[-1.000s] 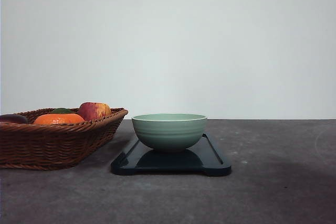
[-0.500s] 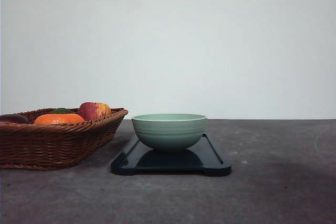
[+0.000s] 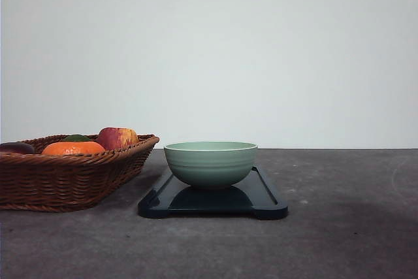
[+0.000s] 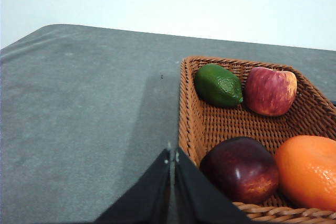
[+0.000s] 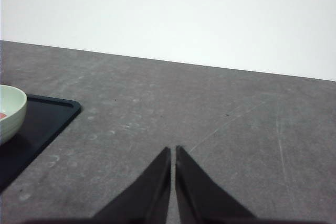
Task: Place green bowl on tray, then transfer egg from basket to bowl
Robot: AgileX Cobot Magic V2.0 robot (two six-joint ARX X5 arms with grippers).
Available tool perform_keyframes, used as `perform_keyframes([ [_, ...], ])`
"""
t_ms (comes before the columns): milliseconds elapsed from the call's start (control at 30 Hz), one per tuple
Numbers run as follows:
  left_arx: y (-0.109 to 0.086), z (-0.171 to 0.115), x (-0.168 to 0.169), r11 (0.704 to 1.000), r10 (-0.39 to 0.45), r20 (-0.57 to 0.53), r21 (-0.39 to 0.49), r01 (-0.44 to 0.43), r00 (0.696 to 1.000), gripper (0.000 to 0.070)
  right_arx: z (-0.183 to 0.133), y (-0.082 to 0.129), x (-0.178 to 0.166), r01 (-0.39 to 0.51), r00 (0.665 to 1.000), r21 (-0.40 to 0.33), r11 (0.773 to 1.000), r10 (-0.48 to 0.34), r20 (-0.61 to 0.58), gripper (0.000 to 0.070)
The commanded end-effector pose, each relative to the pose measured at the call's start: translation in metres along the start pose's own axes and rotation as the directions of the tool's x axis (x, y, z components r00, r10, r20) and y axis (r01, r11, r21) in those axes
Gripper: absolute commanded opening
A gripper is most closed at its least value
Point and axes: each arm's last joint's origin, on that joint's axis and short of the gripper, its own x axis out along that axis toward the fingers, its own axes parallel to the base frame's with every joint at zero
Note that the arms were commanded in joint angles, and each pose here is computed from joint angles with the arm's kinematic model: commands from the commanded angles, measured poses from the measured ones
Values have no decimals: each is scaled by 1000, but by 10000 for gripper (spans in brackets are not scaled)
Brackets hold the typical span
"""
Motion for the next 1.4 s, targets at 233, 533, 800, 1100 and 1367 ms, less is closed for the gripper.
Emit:
perform_keyframes([
  [233,0,-5,2,1000,3,-7,10,-3,1000,0,-1,0,0,-2,1000,11,1000,2,6,7],
  [533,0,-5,2,1000,3,-7,10,-3,1000,0,-1,0,0,-2,1000,11,1000,2,6,7],
  [800,0,-5,2,1000,3,-7,10,-3,1000,0,-1,0,0,-2,1000,11,1000,2,6,7],
  [1100,0,-5,2,1000,3,-7,10,-3,1000,0,-1,0,0,-2,1000,11,1000,2,6,7],
  [1367,0,-5,2,1000,3,-7,10,-3,1000,0,-1,0,0,-2,1000,11,1000,2,6,7],
])
